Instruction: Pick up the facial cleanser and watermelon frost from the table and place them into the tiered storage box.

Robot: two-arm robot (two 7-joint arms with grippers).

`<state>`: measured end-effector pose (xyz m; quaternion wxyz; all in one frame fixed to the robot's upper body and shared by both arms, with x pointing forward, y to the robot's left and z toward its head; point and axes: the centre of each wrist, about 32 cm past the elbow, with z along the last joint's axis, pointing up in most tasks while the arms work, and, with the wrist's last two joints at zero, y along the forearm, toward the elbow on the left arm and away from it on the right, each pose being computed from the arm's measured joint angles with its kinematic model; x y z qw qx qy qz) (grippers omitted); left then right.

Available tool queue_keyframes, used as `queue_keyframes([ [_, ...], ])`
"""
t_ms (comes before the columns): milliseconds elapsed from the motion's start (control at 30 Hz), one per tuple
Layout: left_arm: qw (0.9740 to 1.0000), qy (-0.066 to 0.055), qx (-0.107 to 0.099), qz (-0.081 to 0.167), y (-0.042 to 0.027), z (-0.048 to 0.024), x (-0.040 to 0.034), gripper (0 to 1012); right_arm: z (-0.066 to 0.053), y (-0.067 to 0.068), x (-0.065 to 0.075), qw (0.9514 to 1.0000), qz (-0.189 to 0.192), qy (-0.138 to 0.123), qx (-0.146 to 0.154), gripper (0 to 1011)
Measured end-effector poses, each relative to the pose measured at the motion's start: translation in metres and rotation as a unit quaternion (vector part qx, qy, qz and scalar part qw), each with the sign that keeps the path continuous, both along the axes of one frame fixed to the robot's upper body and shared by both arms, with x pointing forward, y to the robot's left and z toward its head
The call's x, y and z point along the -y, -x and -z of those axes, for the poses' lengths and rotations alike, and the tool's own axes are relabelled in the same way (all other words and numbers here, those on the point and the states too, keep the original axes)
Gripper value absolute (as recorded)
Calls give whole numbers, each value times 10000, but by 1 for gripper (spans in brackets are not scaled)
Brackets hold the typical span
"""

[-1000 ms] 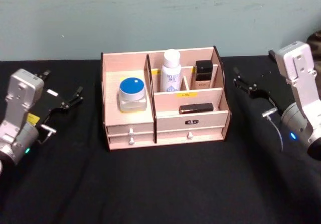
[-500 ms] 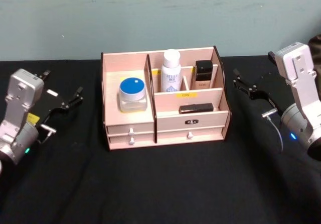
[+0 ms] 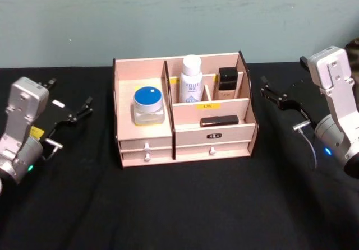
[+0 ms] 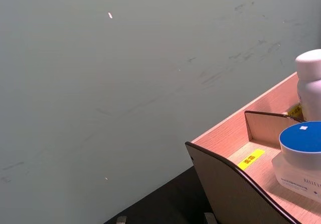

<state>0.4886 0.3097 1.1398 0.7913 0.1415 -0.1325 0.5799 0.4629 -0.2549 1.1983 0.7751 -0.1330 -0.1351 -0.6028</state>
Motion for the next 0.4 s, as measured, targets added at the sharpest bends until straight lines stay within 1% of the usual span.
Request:
queue_keyframes([
  [400, 10000, 0, 0, 0, 0, 0, 0, 1001, -4, 0, -1, 10000, -1, 2, 6, 1002],
])
